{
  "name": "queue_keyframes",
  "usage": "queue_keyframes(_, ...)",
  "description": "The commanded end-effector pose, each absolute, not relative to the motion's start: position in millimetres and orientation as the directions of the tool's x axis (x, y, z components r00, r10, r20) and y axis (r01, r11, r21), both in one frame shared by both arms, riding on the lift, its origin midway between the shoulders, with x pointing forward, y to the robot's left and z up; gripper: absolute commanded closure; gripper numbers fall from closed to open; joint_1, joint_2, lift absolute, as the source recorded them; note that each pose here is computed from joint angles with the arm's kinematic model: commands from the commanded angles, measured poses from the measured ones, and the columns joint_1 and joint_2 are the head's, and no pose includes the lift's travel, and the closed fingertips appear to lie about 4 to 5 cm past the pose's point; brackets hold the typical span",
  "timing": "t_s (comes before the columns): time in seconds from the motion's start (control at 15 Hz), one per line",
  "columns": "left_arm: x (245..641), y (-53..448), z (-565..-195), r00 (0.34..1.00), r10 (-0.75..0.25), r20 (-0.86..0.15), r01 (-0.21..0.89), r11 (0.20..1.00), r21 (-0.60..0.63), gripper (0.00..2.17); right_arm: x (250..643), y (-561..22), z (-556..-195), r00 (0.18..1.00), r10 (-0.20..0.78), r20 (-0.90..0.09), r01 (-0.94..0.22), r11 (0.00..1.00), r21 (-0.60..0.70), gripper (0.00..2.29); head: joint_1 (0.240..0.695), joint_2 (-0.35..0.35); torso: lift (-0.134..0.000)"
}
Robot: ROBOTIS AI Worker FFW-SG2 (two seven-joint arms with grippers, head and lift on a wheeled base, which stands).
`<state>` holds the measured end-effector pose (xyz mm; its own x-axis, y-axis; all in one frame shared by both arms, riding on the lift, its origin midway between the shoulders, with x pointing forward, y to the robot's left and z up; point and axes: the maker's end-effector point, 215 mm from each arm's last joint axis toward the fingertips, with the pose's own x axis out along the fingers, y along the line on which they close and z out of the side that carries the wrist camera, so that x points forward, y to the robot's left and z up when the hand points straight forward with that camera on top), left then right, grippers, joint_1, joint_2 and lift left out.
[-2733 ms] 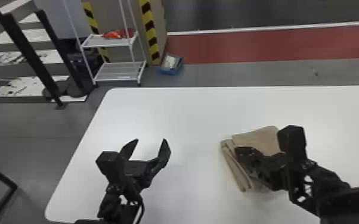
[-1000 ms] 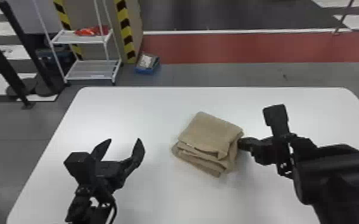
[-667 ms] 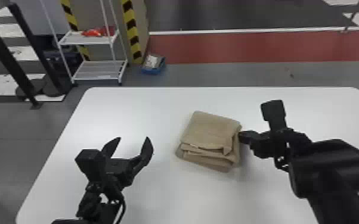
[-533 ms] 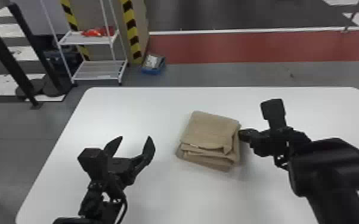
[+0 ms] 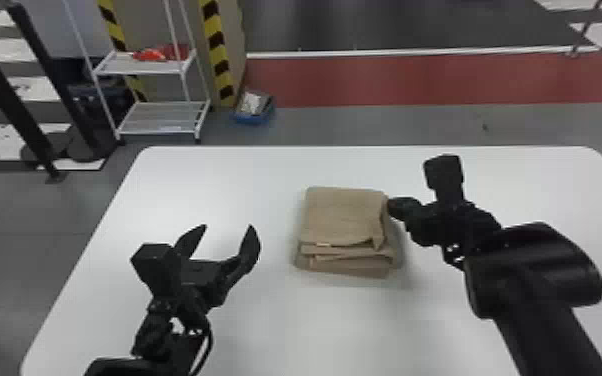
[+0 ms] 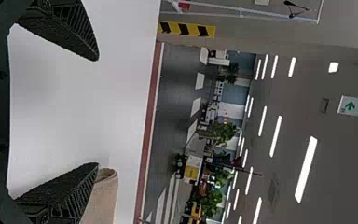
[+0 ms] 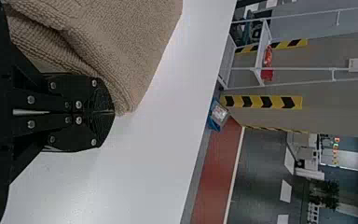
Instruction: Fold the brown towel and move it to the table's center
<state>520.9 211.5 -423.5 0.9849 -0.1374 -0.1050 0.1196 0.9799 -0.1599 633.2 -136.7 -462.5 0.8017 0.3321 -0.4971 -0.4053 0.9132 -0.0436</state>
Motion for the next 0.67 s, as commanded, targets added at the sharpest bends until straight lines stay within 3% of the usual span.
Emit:
queue_keyframes(0.0, 528, 204, -424, 0.983, -0.153, -0.105, 0.135, 0.978, -0.162, 0.07, 639, -137, -458, 0.812, 0.332, -0.480, -0.405, 0.913, -0.055, 2.05, 0.695, 0.072, -0.097)
queue_keyframes(0.33, 531, 203, -423, 0.982, -0.159, -0.103, 0.142, 0.977, -0.161, 0.07, 630, -161, -462, 0.845, 0.303, -0.440, -0.352, 0.935, -0.033, 2.05, 0.695, 0.054, -0.097)
queue_keyframes(0.6, 530, 203, -425, 0.981, -0.159, -0.108, 0.141, 0.977, -0.162, 0.07, 574, -184, -449, 0.865, 0.307, -0.397, -0.314, 0.948, 0.049, 2.05, 0.695, 0.031, -0.097)
